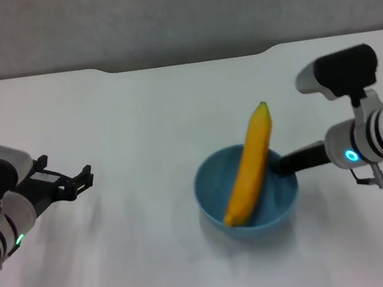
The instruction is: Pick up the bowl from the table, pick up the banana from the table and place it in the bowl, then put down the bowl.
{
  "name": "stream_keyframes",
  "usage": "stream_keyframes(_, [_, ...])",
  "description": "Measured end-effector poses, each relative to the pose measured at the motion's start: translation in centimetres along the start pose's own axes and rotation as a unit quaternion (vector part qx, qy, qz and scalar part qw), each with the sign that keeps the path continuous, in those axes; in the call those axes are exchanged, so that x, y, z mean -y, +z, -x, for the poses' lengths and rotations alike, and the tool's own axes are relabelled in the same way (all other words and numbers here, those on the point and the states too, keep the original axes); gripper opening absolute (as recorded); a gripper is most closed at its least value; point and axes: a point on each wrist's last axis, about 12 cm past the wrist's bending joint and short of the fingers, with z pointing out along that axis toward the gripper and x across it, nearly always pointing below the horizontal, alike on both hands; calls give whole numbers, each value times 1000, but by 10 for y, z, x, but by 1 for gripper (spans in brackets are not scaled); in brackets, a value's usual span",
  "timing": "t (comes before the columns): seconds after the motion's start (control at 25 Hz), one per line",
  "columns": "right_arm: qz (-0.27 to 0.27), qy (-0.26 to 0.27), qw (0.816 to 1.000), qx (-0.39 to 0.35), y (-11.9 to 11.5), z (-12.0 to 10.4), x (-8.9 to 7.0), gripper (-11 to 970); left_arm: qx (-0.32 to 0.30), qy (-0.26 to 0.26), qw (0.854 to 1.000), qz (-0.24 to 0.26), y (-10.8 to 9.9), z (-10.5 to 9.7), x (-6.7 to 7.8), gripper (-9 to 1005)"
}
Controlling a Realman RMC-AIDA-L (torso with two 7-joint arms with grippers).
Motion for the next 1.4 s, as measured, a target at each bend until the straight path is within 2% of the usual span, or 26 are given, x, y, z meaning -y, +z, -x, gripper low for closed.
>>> stream_keyframes(0.12, [-3, 7, 1000, 0, 0, -5, 4, 196, -1, -2, 1000, 0, 0, -1, 0, 879])
stream_keyframes(0.6, [-17, 1, 1000, 17, -1, -1, 7, 206, 1, -3, 1000, -3, 1, 1, 1, 876])
stream_keyframes(0.84, [-17, -27, 999, 28, -1, 1, 0, 211, -4, -9, 1000, -1, 0, -3, -1, 877])
stream_keyframes(1.08, [-5, -58, 997, 49, -5, 2, -12, 412, -8, -22, 1000, 3, 0, -6, -3, 877])
stream_keyframes(1.16, [-2, -62, 996, 61, -9, 2, -14, 461, -5, -49, 999, 7, -1, -7, -5, 877])
stream_keyframes(1.28, [-7, -53, 995, 86, -17, 0, -8, 535, 5, -88, 996, 5, -3, -7, -9, 877])
stream_keyframes(1.4, [-14, -35, 993, 108, -27, -3, 0, 609, 14, -105, 994, 1, -6, -8, -13, 876])
